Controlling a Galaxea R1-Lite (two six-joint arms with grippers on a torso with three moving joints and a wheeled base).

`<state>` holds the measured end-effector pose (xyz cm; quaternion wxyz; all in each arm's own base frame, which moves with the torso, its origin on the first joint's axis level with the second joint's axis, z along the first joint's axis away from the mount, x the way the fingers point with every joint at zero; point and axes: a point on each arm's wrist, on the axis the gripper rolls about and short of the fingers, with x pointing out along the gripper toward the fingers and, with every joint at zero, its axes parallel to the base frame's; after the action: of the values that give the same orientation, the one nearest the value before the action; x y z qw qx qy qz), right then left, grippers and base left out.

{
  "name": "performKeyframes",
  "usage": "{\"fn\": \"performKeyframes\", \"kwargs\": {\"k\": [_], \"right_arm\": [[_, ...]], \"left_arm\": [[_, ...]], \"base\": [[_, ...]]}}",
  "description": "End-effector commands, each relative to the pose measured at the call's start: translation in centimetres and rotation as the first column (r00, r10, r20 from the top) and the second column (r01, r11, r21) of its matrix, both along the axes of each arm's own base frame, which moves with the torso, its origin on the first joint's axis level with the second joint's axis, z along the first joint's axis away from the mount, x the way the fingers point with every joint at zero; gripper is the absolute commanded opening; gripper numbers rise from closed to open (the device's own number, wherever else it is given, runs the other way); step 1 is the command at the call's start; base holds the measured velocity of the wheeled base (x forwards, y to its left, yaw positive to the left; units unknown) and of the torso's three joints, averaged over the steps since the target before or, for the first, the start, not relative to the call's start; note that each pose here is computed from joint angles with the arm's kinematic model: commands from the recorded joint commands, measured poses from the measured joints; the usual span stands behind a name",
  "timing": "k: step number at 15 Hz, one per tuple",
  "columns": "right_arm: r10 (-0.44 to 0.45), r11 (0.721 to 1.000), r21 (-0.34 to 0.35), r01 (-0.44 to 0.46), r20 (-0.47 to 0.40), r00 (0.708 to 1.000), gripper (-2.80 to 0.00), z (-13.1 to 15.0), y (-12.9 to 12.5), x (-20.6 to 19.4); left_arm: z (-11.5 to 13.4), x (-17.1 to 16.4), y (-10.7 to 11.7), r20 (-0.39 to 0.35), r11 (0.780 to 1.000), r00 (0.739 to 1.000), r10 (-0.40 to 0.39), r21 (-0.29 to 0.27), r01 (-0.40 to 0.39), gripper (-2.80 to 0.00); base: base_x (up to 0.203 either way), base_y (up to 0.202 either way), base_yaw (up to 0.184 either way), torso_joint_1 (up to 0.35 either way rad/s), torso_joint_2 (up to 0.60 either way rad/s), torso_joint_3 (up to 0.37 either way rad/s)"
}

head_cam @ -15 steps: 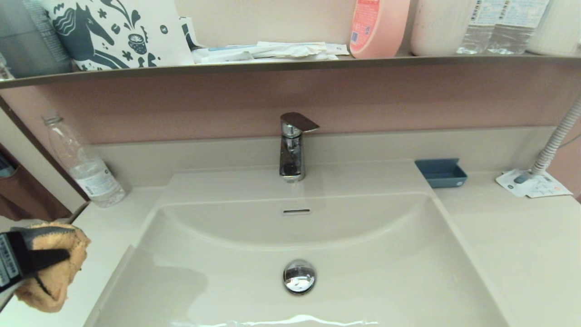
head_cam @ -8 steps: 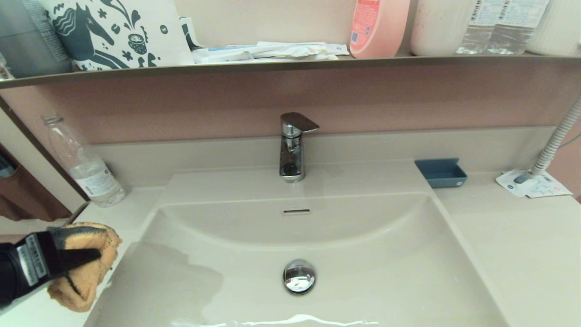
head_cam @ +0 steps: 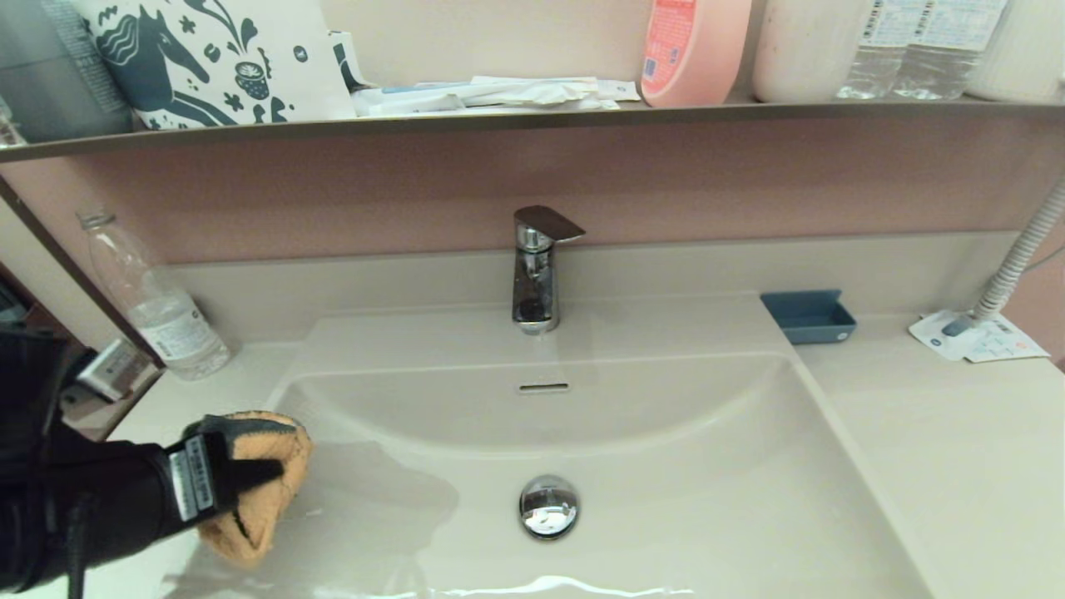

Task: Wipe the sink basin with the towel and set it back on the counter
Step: Wipe the sink

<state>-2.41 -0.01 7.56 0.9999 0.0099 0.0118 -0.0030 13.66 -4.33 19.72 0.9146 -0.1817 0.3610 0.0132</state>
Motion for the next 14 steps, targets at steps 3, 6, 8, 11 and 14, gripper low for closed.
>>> {"fn": "performKeyframes", "kwargs": {"k": [3, 6, 8, 11, 14], "right_arm": [[0.000, 1.000, 0.000, 0.000, -0.001, 1.000, -2.80, 0.0, 0.0, 0.0], [0.000, 1.000, 0.000, 0.000, -0.001, 1.000, -2.80, 0.0, 0.0, 0.0], [0.000, 1.000, 0.000, 0.000, -0.001, 1.000, -2.80, 0.0, 0.0, 0.0], [0.000, 1.000, 0.000, 0.000, -0.001, 1.000, -2.80, 0.0, 0.0, 0.0], [0.000, 1.000, 0.000, 0.000, -0.001, 1.000, -2.80, 0.0, 0.0, 0.0]], "left_arm": [[-4.6, 3.8, -3.1, -0.094, 0.997, 0.995, -0.032, 0.073, 0.039, -2.80], [-7.7, 5.2, -6.5, -0.109, 0.972, 0.994, -0.008, 0.232, 0.033, -2.80], [-9.8, 6.2, -8.0, -0.120, 0.952, 0.993, 0.020, 0.307, 0.018, -2.80], [-11.7, 6.5, -9.6, -0.139, 0.927, 0.990, 0.012, 0.372, 0.041, -2.80], [-13.8, 7.1, -11.4, -0.149, 0.911, 0.989, -0.012, 0.405, 0.072, -2.80]], "base": [[0.000, 0.000, 0.000, 0.000, 0.00, 0.000], [0.000, 0.000, 0.000, 0.000, 0.00, 0.000], [0.000, 0.000, 0.000, 0.000, 0.00, 0.000], [0.000, 0.000, 0.000, 0.000, 0.00, 0.000], [0.000, 0.000, 0.000, 0.000, 0.00, 0.000]]}}
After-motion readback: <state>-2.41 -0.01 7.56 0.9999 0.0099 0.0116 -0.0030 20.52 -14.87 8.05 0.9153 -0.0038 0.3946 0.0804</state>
